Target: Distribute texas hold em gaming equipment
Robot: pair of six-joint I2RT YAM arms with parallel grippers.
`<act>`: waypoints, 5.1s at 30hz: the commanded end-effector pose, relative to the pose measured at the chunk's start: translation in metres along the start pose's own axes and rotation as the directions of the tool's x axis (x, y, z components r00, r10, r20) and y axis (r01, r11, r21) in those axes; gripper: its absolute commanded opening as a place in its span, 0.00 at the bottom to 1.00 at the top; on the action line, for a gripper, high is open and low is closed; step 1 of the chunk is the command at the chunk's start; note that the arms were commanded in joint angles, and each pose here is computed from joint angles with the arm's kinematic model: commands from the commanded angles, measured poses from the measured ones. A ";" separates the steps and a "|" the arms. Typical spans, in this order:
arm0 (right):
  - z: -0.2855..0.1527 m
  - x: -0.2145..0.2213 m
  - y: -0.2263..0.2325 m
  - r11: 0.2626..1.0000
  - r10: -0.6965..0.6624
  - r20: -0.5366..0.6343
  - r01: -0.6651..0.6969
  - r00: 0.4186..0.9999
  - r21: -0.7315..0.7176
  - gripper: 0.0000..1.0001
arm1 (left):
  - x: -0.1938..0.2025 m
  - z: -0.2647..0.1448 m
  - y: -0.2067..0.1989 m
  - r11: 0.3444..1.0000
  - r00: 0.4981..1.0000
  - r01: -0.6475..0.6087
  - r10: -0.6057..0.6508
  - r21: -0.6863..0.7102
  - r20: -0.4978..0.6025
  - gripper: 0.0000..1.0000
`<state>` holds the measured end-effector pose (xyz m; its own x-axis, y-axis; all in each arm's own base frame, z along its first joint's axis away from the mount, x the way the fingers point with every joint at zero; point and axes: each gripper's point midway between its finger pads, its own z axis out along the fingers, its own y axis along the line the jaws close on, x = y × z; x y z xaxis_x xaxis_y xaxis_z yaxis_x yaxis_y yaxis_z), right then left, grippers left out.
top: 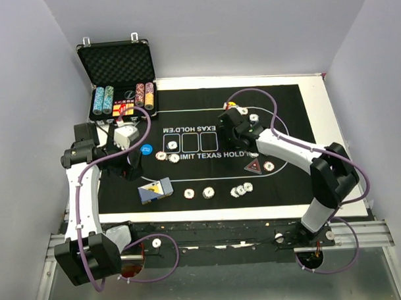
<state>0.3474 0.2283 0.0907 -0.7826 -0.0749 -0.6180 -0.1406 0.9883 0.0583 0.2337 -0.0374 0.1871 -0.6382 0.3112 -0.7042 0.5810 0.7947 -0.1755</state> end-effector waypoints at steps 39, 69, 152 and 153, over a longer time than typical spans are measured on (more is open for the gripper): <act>-0.076 0.096 0.299 -0.050 -0.631 0.631 0.788 0.452 -0.614 1.00 | -0.019 -0.037 -0.008 0.987 0.977 -0.011 -0.024 0.163 0.211 0.99; 0.001 0.130 0.322 -0.142 -0.650 0.688 0.838 0.323 -0.527 1.00 | -0.025 -0.042 0.002 0.986 0.980 -0.024 -0.010 0.167 0.198 0.99; -0.145 0.036 0.253 0.116 -0.496 0.686 0.823 0.533 -0.556 0.52 | 0.039 -0.005 -0.109 0.535 0.736 -0.635 0.639 0.558 0.225 0.99; -0.147 0.036 0.255 0.111 -0.495 0.689 0.825 0.529 -0.554 0.52 | 0.039 -0.005 -0.109 0.533 0.735 -0.637 0.639 0.557 0.228 0.99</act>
<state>0.2013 0.4517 0.1622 0.0182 -0.4985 -0.8667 -0.9997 0.0034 -0.0230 0.1984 -0.1000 0.1712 0.1721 0.6604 -0.7309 0.9798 -0.0378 0.1965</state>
